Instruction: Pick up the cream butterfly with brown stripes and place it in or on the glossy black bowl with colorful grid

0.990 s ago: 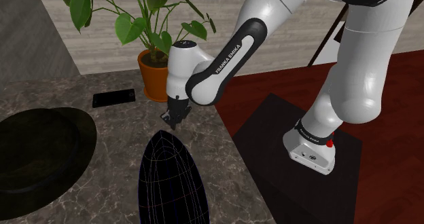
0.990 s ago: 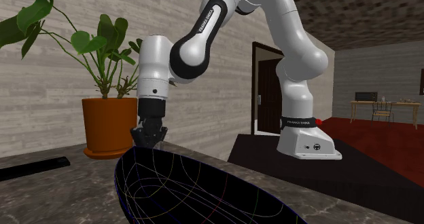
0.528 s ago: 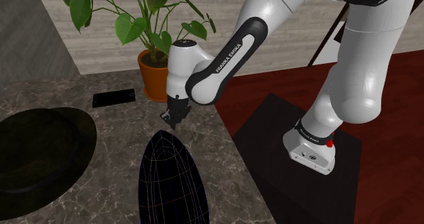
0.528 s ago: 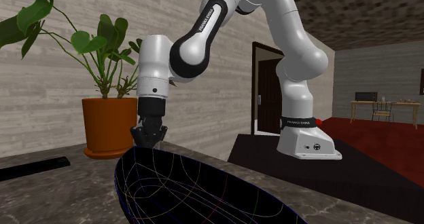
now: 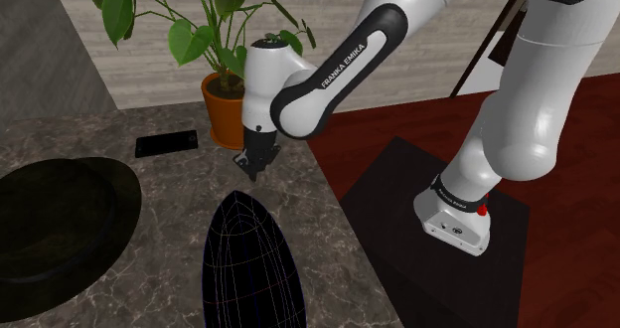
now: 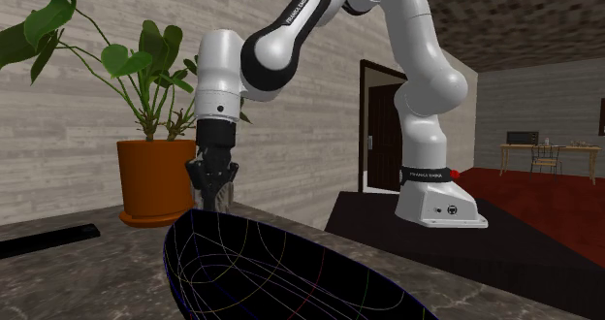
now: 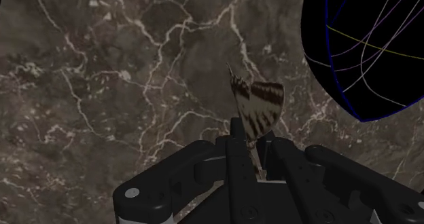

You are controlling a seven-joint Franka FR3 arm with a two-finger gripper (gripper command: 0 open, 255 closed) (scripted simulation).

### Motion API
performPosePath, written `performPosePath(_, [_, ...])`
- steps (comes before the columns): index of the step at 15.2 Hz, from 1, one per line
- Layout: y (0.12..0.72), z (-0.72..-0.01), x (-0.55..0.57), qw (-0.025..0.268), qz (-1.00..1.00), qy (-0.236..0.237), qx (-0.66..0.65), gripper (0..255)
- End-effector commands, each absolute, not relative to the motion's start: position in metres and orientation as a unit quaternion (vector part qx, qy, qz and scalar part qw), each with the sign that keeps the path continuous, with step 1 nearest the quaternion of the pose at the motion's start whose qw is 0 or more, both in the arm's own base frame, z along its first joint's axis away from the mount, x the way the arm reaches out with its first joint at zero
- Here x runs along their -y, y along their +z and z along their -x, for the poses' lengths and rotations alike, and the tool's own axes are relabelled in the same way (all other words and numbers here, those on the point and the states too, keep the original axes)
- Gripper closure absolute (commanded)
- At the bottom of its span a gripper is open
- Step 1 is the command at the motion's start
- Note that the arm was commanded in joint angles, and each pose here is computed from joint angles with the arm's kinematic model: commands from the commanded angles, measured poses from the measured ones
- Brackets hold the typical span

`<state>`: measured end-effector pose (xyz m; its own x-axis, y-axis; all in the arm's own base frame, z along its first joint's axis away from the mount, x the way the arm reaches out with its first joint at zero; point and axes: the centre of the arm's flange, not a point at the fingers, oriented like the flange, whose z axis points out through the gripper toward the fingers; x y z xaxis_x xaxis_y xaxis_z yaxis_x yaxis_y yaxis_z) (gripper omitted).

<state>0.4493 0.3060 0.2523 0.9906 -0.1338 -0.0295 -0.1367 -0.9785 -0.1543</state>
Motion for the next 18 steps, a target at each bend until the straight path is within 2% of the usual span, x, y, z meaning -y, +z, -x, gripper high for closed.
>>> performPosePath(1, [0.263, -0.449, -0.305, 0.078, 0.995, 0.01, -0.068, 255])
performPosePath(18, [0.353, -0.449, -0.305, 0.078, 0.995, 0.01, -0.068, 255])
